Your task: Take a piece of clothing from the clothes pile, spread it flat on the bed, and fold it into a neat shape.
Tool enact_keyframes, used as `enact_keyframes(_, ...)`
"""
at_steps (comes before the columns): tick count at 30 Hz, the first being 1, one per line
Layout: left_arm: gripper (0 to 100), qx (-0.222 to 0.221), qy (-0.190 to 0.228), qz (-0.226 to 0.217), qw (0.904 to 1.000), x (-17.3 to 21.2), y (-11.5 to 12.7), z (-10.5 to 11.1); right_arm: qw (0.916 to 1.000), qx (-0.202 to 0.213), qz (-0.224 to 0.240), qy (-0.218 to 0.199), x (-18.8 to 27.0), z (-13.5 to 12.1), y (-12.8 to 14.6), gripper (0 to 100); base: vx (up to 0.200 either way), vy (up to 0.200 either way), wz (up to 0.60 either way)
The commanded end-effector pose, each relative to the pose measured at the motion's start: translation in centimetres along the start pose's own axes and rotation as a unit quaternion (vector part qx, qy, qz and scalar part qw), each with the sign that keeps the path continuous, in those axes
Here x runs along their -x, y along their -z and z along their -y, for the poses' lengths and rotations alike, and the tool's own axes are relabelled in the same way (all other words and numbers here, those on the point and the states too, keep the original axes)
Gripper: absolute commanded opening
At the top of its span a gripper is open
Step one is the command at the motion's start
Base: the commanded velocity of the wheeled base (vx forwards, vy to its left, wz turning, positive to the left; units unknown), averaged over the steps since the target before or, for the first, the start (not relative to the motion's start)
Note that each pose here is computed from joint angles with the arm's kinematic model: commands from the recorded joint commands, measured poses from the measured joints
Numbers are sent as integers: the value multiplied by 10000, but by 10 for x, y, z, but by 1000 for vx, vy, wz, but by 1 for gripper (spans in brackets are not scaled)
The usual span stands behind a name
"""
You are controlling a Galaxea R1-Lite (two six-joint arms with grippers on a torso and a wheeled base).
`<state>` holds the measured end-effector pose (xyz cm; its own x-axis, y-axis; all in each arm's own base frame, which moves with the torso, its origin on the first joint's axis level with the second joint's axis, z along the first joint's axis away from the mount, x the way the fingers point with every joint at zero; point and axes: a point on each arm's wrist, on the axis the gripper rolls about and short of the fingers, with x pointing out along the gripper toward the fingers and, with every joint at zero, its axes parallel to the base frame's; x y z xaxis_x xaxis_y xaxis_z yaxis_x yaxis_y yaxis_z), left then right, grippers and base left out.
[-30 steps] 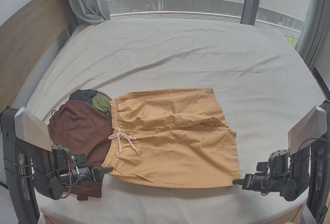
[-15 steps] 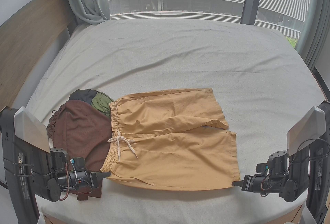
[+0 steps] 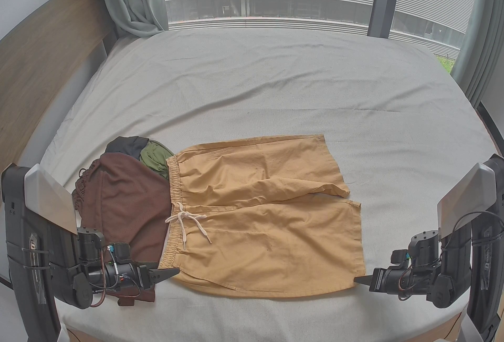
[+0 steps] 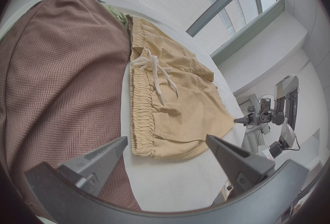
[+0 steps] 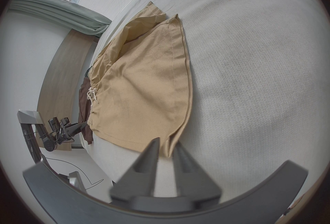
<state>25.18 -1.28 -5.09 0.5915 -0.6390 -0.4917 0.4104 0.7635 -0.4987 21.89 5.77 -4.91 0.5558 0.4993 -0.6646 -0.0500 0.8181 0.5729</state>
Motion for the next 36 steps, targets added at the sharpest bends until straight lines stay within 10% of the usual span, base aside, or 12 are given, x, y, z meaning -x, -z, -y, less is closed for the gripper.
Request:
enact_keyframes(1,100,9,2,-2,10000,-1,0,-1,10000,0,63,-12,2,0,-2,100,0,0,0)
enact_keyframes(30,100,171,-18,-181,9997,-11,11,-9,9996,-26,269,65,-2,4,-10,100,0,0,0)
enact_keyframes(31,0,154,-22,-151,9998,-14,11,-12,9996,-21,282,58,-3,4,-10,100,0,0,0)
enact_keyframes(36,0,145,-22,-115,9998,-18,10,-16,9996,-7,296,44,-3,3,-11,100,0,0,0)
